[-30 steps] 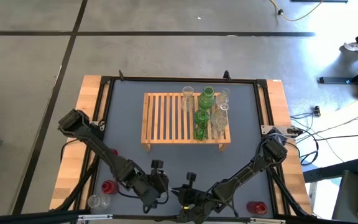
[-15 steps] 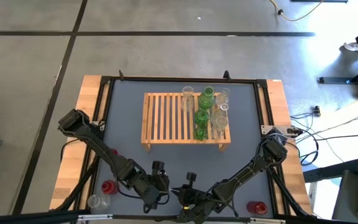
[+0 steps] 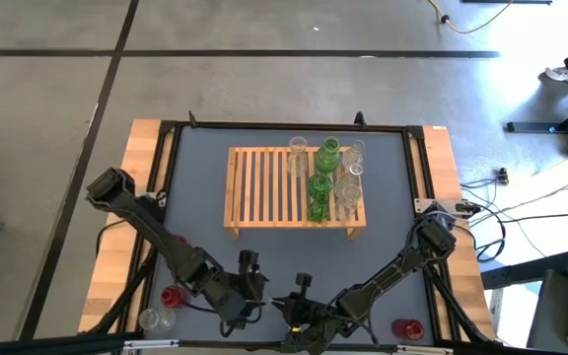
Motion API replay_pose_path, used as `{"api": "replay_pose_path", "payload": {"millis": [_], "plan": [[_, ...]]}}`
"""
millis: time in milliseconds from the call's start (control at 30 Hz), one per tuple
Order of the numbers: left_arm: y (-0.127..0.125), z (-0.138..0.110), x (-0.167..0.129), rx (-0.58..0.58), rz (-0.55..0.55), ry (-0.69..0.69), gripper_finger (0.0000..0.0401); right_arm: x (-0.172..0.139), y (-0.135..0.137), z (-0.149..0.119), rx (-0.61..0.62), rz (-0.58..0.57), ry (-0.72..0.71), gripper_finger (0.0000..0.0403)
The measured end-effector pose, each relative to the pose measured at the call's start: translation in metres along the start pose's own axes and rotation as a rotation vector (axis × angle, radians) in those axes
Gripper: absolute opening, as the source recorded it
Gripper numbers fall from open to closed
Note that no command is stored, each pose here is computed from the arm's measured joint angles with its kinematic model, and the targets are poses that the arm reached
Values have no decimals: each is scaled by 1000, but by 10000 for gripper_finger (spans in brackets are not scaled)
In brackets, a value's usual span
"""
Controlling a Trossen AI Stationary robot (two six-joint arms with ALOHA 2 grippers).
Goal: Sort vases onto shelf
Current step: Put the transparent bottle on the shelf
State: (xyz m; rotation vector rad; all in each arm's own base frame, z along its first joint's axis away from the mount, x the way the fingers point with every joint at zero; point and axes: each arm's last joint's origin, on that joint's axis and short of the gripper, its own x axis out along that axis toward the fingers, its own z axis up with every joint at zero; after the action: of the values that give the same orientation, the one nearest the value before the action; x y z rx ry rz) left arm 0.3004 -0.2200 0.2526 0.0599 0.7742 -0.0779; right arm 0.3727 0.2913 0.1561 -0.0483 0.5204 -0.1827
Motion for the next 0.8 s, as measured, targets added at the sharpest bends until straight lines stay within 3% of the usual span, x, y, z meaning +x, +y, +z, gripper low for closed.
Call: {"api": "replay_pose_path", "payload": {"millis": [233, 467, 800], "plan": [[-18, -8, -17, 97, 31, -33, 256, 0, 0, 0, 3, 1, 0, 26], [-29, -31, -23, 138, 115, -82, 256, 0, 0, 0, 11, 0, 1, 26], [-21, -60, -43, 70, 8, -210, 256, 0, 0, 0, 22, 8, 9, 26]]}}
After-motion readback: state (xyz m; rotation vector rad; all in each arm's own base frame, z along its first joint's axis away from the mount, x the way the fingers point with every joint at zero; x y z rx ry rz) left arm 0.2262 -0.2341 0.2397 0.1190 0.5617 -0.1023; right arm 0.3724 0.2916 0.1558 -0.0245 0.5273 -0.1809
